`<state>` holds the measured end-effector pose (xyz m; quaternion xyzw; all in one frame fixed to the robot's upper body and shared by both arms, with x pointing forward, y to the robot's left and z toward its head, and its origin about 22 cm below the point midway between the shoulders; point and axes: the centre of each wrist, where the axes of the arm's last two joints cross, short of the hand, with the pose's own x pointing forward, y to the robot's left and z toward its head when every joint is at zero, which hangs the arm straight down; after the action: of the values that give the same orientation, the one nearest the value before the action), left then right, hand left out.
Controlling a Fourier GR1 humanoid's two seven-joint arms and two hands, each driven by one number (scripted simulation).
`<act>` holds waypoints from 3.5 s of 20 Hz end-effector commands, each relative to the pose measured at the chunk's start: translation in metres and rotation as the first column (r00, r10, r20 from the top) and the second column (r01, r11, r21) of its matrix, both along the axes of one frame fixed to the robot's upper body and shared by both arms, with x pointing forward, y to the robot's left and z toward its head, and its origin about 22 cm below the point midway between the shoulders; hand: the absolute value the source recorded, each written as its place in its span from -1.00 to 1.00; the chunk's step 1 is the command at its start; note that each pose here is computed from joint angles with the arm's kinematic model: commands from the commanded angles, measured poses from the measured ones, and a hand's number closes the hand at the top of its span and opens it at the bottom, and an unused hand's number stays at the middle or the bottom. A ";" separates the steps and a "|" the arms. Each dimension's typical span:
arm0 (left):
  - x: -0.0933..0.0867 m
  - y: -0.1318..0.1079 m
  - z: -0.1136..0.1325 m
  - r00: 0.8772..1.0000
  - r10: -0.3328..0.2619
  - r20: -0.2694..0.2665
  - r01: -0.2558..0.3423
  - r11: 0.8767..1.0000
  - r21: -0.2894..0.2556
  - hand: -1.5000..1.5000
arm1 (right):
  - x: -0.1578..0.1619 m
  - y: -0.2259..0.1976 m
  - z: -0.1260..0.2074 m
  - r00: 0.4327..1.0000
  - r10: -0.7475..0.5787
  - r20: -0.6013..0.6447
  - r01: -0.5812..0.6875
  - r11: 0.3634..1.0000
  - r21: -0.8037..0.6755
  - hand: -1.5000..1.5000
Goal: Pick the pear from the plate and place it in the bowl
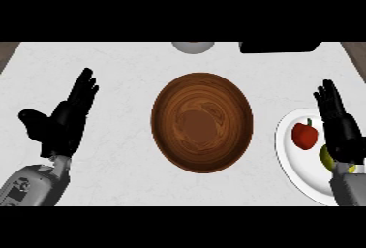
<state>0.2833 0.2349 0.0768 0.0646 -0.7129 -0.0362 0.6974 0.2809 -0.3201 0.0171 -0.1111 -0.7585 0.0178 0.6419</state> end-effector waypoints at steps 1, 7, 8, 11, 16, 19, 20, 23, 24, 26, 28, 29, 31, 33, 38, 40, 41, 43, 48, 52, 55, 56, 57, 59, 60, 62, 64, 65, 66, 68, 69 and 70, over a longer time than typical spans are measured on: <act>-0.013 0.015 -0.015 1.000 0.018 0.010 -0.018 1.000 0.021 0.00 | -0.017 -0.014 0.004 0.997 0.025 0.079 -0.038 0.986 0.161 -1.00; 0.004 0.056 0.022 0.969 0.168 0.182 -0.173 0.985 0.011 0.00 | -0.009 -0.074 0.077 0.958 -0.139 0.251 0.143 0.990 0.001 -1.00; 0.006 0.072 0.030 0.968 0.158 0.195 -0.161 0.987 -0.002 0.00 | -0.009 -0.066 0.058 0.921 -0.334 0.200 0.242 0.894 0.376 -1.00; 0.006 0.081 0.019 0.971 0.153 0.185 -0.150 0.988 -0.028 0.00 | -0.032 -0.032 0.046 0.872 -0.439 0.219 0.285 0.817 0.501 -1.00; 0.007 0.100 0.031 0.970 0.127 0.209 -0.128 0.992 -0.009 0.00 | -0.107 -0.050 0.082 0.893 -0.360 0.272 0.244 0.893 0.379 -1.00; 0.004 0.099 0.007 0.970 0.120 0.210 -0.116 0.993 -0.030 0.00 | -0.130 -0.090 0.086 0.914 -0.359 0.188 0.316 0.921 0.227 -1.00; 0.010 0.093 0.005 0.969 0.149 0.198 -0.146 0.989 -0.031 0.00 | -0.135 -0.100 0.094 0.924 -0.356 0.137 0.330 0.927 0.179 -1.00; -0.002 0.098 0.006 0.968 0.150 0.202 -0.150 0.989 -0.015 0.00 | -0.167 -0.121 0.113 0.940 -0.341 0.026 0.337 0.937 0.092 -1.00; -0.001 0.109 0.004 0.972 0.144 0.188 -0.143 0.990 -0.018 0.00 | -0.172 -0.134 0.122 0.933 -0.359 -0.002 0.358 0.930 0.083 -1.00; -0.001 0.098 0.002 0.973 0.140 0.183 -0.138 0.990 -0.025 0.00 | -0.175 -0.152 0.130 0.952 -0.290 -0.103 0.292 0.957 0.005 -1.00; 0.000 0.095 0.000 0.968 0.147 0.204 -0.145 0.989 -0.028 0.00 | -0.182 -0.159 0.133 0.959 -0.190 -0.210 0.179 0.981 -0.070 -1.00; -0.003 0.094 0.011 0.967 0.126 0.220 -0.125 0.992 -0.019 0.00 | -0.179 -0.164 0.141 0.959 -0.160 -0.234 0.139 0.985 -0.105 -1.00; -0.002 0.105 0.008 0.967 0.141 0.212 -0.140 0.990 -0.022 0.00 | -0.194 -0.174 0.147 0.953 -0.101 -0.285 0.071 0.991 -0.114 -1.00; -0.006 0.100 0.002 0.970 0.127 0.208 -0.127 0.992 -0.012 0.00 | -0.191 -0.177 0.148 0.945 -0.029 -0.326 -0.012 0.992 -0.125 -1.00; 0.023 0.101 0.014 0.971 0.124 0.206 -0.120 0.992 -0.030 0.00 | -0.193 -0.186 0.132 0.916 0.066 -0.395 -0.138 0.978 -0.158 -1.00; 0.023 0.084 0.009 0.968 0.129 0.213 -0.127 0.992 -0.024 0.00 | -0.182 -0.188 0.143 0.899 0.050 -0.434 -0.134 0.977 -0.166 -1.00; 0.011 0.088 0.004 0.972 0.129 0.197 -0.127 0.992 -0.024 0.00 | -0.191 -0.200 0.132 0.905 0.054 -0.423 -0.131 0.979 -0.154 -1.00; 0.014 0.097 0.001 0.965 0.136 0.225 -0.137 0.991 -0.013 0.00 | -0.174 -0.194 0.133 0.899 0.041 -0.436 -0.134 0.974 -0.183 -1.00; 0.019 0.076 0.011 0.971 0.115 0.209 -0.114 0.993 -0.012 0.00 | -0.157 -0.168 0.090 0.898 0.063 -0.436 -0.143 0.978 -0.154 -1.00; -0.003 0.110 0.016 0.971 0.108 0.211 -0.109 0.994 -0.008 0.00 | -0.158 -0.178 0.082 0.894 0.054 -0.444 -0.132 0.980 -0.148 -1.00; 0.004 0.107 0.012 0.970 0.119 0.210 -0.118 0.993 -0.018 0.00 | -0.141 -0.166 0.071 0.879 0.075 -0.471 -0.153 0.980 -0.130 -1.00; 0.022 0.092 0.007 0.969 0.118 0.217 -0.117 0.993 -0.019 0.00 | -0.135 -0.176 0.057 0.879 0.077 -0.470 -0.148 0.982 -0.116 -1.00; 0.018 0.091 0.021 0.971 0.118 0.209 -0.114 0.993 -0.027 0.00 | -0.140 -0.179 0.056 0.879 0.066 -0.472 -0.135 0.984 -0.115 -1.00; -0.002 0.109 0.001 0.974 0.102 0.205 -0.101 0.995 -0.015 0.00 | -0.125 -0.153 0.051 0.873 0.059 -0.484 -0.138 0.982 -0.129 -1.00; 0.005 0.105 0.009 0.972 0.125 0.201 -0.124 0.992 -0.019 0.00 | -0.133 -0.162 0.033 0.864 0.075 -0.497 -0.156 0.980 -0.124 -1.00; 0.014 0.102 0.005 0.972 0.118 0.202 -0.116 0.993 -0.021 0.00 | -0.131 -0.154 0.019 0.868 0.070 -0.491 -0.148 0.981 -0.123 -1.00; 0.018 0.104 0.003 0.971 0.112 0.209 -0.109 0.994 -0.025 0.00 | -0.128 -0.151 0.016 0.869 0.056 -0.491 -0.139 0.981 -0.135 -1.00; 0.002 0.091 0.008 0.972 0.103 0.209 -0.101 0.995 -0.019 0.00 | -0.121 -0.148 0.035 0.880 0.041 -0.474 -0.122 0.982 -0.142 -1.00; 0.011 0.092 -0.020 0.973 0.110 0.202 -0.109 0.994 -0.020 0.00 | -0.118 -0.161 0.022 0.876 0.066 -0.477 -0.142 0.982 -0.125 -1.00; 0.011 0.091 -0.011 0.972 0.120 0.203 -0.122 0.993 -0.004 0.00 | -0.115 -0.155 0.026 0.895 0.063 -0.442 -0.134 0.983 -0.130 -1.00; 0.020 0.085 0.018 0.975 0.113 0.192 -0.108 0.994 -0.033 0.00 | -0.136 -0.141 0.010 0.894 0.072 -0.442 -0.144 0.981 -0.132 -1.00; 0.006 0.097 0.004 0.976 0.109 0.188 -0.107 0.994 -0.019 0.00 | -0.110 -0.152 0.012 0.896 0.077 -0.438 -0.152 0.979 -0.138 -1.00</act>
<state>0.2937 0.3305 0.0795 0.1056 -0.7746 0.0130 0.6234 0.1569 -0.4728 0.0366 -0.1138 -0.5899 0.1380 0.7874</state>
